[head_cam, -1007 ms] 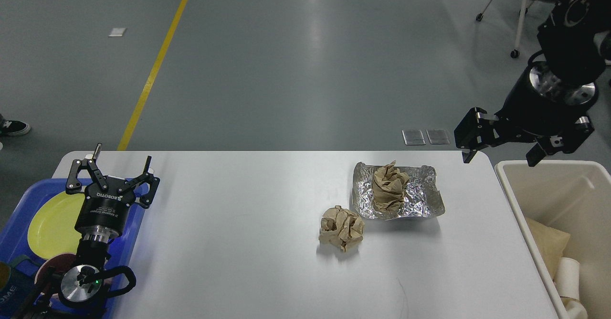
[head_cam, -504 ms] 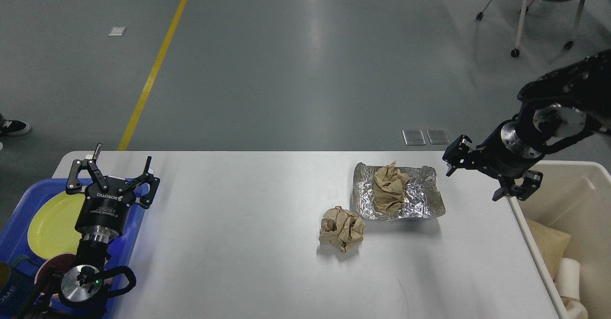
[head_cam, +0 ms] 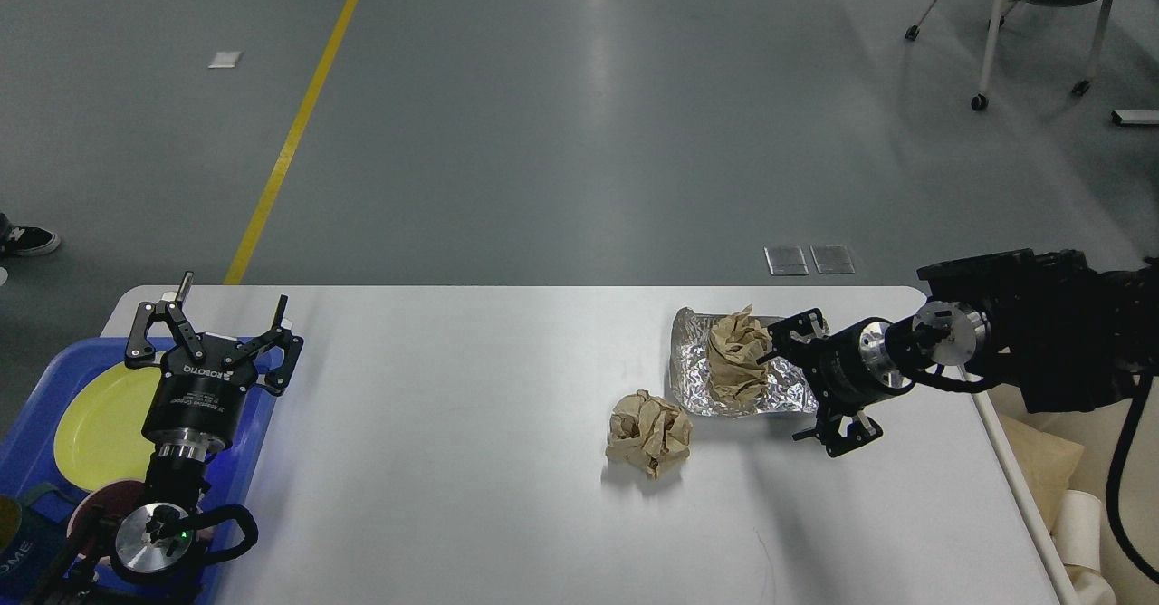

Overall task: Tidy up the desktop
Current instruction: 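Move the right gripper down to the foil sheet edge, then grasp the foil sheet edge with the right gripper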

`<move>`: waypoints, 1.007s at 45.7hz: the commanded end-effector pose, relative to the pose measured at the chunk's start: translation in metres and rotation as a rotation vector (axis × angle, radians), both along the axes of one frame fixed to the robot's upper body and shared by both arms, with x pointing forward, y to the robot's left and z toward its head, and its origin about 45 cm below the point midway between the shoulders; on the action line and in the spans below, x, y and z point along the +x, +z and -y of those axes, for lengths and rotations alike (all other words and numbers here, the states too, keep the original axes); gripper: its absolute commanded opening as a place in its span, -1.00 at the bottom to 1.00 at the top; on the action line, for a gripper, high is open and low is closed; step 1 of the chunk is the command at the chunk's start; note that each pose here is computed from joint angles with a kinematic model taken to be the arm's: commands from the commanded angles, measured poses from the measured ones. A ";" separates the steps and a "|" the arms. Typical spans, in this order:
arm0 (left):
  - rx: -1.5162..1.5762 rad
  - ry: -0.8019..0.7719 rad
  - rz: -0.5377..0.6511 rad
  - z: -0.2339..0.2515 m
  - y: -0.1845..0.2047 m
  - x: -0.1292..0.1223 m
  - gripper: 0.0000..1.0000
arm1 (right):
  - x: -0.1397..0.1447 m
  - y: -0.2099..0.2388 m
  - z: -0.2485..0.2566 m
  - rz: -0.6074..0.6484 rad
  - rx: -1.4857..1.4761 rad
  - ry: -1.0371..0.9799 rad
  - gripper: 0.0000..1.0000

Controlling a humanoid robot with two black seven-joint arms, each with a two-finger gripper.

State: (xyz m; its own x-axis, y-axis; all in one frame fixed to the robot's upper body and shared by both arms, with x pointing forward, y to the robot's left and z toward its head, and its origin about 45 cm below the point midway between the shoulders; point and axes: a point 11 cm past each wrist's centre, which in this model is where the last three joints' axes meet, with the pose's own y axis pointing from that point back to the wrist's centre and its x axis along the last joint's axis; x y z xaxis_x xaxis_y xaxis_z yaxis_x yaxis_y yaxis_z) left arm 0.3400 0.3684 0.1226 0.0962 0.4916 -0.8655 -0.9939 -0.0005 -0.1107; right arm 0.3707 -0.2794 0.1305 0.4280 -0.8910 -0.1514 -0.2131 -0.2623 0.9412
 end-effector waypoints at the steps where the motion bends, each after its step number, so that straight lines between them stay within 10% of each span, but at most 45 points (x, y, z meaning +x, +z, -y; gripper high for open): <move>1: 0.000 0.000 0.000 0.000 0.000 0.000 0.93 | -0.010 -0.025 -0.005 -0.008 -0.057 -0.107 0.95; 46: 0.000 0.000 0.000 0.000 0.000 0.000 0.93 | -0.009 -0.069 -0.014 0.067 -0.177 -0.308 0.97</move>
State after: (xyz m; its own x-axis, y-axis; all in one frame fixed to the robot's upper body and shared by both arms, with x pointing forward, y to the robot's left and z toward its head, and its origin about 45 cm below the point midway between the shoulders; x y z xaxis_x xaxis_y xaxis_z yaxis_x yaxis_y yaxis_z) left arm 0.3400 0.3684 0.1226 0.0961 0.4916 -0.8655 -0.9939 -0.0005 -0.1107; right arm 0.3631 -0.2695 0.0675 0.0833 -0.9965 0.0084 -0.3163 -0.0184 0.9485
